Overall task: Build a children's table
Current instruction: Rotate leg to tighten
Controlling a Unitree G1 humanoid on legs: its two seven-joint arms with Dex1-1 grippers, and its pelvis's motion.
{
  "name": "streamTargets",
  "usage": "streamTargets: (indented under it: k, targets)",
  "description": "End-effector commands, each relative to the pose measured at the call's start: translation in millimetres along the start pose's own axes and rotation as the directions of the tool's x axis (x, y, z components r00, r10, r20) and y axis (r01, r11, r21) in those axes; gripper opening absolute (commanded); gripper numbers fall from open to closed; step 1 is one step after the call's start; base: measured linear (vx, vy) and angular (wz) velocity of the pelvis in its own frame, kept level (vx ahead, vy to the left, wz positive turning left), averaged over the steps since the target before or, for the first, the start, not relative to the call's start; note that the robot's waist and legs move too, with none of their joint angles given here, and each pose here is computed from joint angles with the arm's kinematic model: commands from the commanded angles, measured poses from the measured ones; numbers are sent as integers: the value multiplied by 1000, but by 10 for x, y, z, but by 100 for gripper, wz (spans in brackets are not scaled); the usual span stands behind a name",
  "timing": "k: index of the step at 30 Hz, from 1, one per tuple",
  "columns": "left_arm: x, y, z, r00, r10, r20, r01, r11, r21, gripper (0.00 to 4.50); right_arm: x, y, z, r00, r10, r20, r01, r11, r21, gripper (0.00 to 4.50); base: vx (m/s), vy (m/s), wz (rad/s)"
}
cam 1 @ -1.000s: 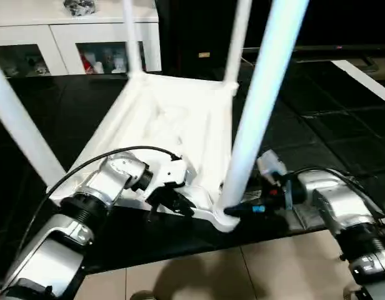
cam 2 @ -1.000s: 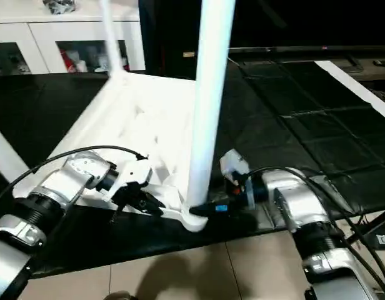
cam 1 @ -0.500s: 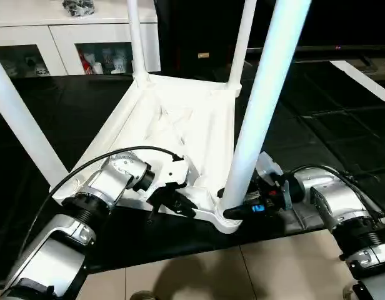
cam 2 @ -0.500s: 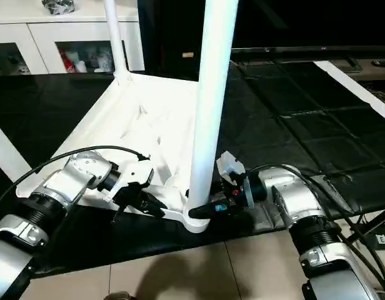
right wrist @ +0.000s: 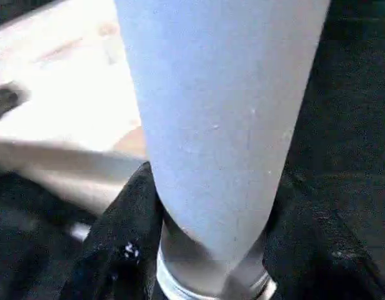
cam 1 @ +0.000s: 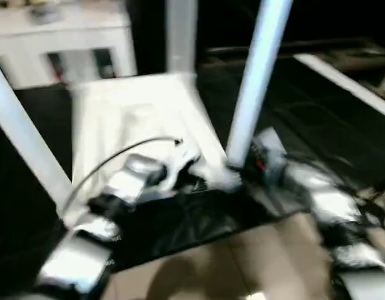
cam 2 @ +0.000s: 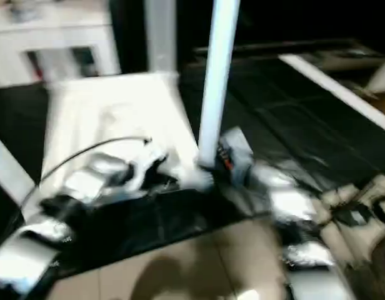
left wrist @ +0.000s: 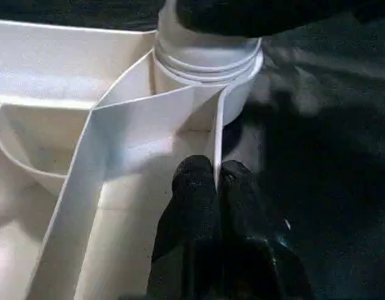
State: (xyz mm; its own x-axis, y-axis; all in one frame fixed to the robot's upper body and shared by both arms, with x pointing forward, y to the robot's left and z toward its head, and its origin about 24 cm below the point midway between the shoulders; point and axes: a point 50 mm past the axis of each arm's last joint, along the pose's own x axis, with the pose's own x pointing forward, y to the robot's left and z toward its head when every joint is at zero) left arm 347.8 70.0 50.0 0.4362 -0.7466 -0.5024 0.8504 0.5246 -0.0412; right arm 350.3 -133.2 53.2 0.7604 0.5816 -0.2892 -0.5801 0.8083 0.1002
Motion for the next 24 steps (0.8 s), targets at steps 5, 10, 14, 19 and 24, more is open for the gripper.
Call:
streamTargets:
  k: [5,10,14,19,24]
  targets:
    - [214,-164,353,988,43,146,-41,999,-20,0,318,394,-87,998,-2,-65,3,1000,15,265,0,0,0]
    - [180,-134,332,991,47,124,-49,999,13,0,308,435,-62,999,34,-26,-34,999,-3,307,0,0,0]
    - [138,-115,294,994,14,108,-18,999,39,0,249,374,-68,999,37,-6,-37,999,-20,341,0,0,0]
    - [57,-99,225,995,-71,74,64,993,100,0,75,263,-80,991,130,18,-128,989,-70,398,0,0,0]
    - [-109,-90,53,970,-239,-37,241,948,207,0,-268,97,-67,939,344,-14,-343,929,-142,442,0,0,0]
